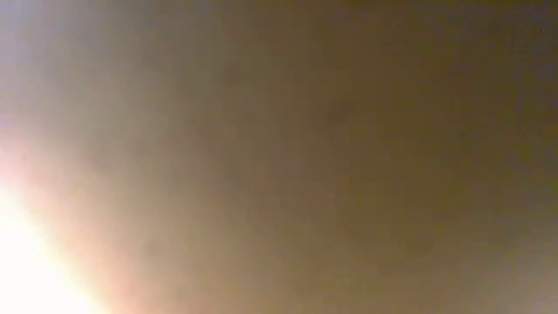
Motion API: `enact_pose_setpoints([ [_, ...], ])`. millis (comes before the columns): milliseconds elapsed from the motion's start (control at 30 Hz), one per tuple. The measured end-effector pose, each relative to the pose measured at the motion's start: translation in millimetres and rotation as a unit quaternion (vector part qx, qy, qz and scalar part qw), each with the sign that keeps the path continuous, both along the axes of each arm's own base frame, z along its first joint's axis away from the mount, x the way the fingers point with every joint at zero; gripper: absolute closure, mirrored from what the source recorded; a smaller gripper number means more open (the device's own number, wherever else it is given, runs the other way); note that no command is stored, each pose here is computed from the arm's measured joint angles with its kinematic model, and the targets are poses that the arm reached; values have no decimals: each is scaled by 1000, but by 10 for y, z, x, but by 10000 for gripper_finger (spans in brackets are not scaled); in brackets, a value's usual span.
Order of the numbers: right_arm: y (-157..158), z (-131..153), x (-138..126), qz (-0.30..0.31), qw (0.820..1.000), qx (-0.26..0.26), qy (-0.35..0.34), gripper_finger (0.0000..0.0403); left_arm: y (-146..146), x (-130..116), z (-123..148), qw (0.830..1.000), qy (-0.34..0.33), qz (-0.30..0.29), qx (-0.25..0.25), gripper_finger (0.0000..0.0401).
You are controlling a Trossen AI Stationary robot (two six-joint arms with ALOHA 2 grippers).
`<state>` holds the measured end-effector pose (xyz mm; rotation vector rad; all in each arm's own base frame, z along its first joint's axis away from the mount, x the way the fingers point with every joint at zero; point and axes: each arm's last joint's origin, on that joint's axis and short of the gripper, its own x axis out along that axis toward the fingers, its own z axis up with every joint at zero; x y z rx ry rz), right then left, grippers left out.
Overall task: Place and stack bowls onto a shelf
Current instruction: Put the blue bowl on the shelf
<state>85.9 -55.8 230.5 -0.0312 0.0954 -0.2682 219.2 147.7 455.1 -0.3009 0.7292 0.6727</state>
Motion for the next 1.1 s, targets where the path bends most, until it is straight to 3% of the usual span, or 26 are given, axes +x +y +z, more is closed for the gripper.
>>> enact_pose_setpoints([
  [333,222,634,-332,-61,989,23,135,328,-674,-200,148,995,31,-91,16,281],
  [500,333,804,-472,-67,975,85,193,328,-908,-284,169,994,38,-102,11,281],
  [733,418,781,-584,-81,929,194,304,328,-1145,-340,193,991,35,-130,11,281],
  [933,369,668,-525,-94,881,277,371,328,-1285,-322,189,987,32,-156,4,281],
  [1100,268,607,-402,-94,860,299,403,328,-1358,-307,161,985,40,-164,15,281],
])
